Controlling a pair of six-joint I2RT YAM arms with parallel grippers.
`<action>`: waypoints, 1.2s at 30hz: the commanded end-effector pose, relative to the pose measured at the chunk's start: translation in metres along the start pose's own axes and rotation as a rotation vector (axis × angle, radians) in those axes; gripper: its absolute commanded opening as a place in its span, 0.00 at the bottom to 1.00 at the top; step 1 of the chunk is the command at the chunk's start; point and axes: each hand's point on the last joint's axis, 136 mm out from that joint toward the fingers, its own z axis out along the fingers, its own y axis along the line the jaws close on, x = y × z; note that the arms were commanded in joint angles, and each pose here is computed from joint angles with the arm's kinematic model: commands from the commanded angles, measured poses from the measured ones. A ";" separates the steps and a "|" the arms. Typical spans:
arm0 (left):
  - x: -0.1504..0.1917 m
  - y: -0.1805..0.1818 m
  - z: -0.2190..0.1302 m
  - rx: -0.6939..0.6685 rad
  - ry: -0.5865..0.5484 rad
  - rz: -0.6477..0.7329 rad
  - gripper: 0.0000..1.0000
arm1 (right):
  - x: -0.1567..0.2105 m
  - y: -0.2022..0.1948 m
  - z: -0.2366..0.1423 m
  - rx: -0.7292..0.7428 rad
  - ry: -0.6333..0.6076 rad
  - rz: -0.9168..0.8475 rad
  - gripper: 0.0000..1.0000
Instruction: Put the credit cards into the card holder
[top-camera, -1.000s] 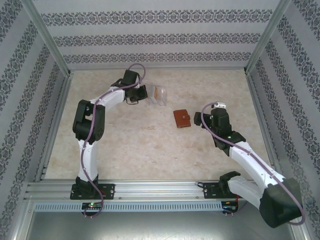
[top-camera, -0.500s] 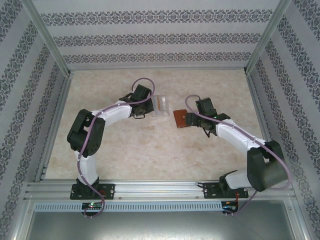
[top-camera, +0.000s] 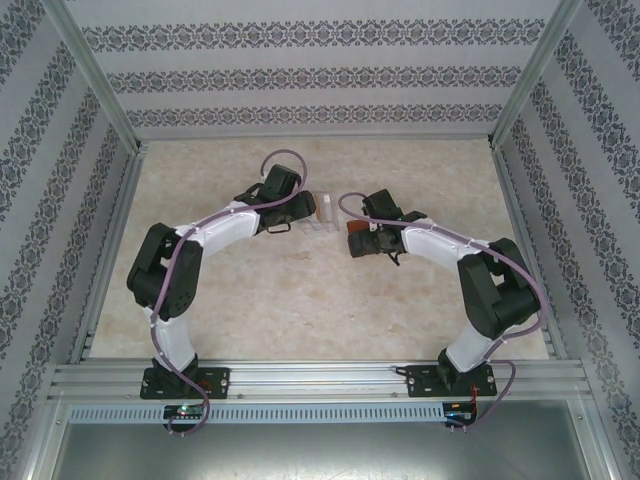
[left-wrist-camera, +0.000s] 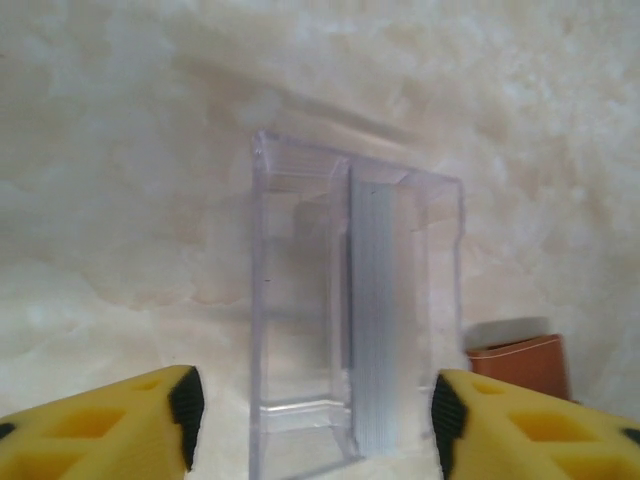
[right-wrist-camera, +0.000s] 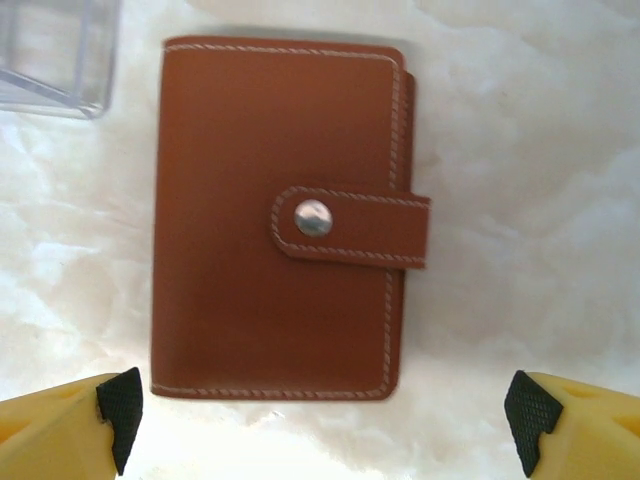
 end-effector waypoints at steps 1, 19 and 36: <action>-0.017 0.005 -0.034 -0.018 -0.077 0.019 0.70 | -0.003 0.007 0.007 0.011 0.033 -0.044 0.97; 0.020 0.055 -0.116 0.083 -0.172 0.122 1.00 | -0.008 -0.005 0.031 0.024 0.213 -0.085 0.94; 0.068 0.041 -0.110 0.255 -0.091 0.156 0.98 | 0.056 0.050 0.012 -0.201 0.392 -0.074 0.86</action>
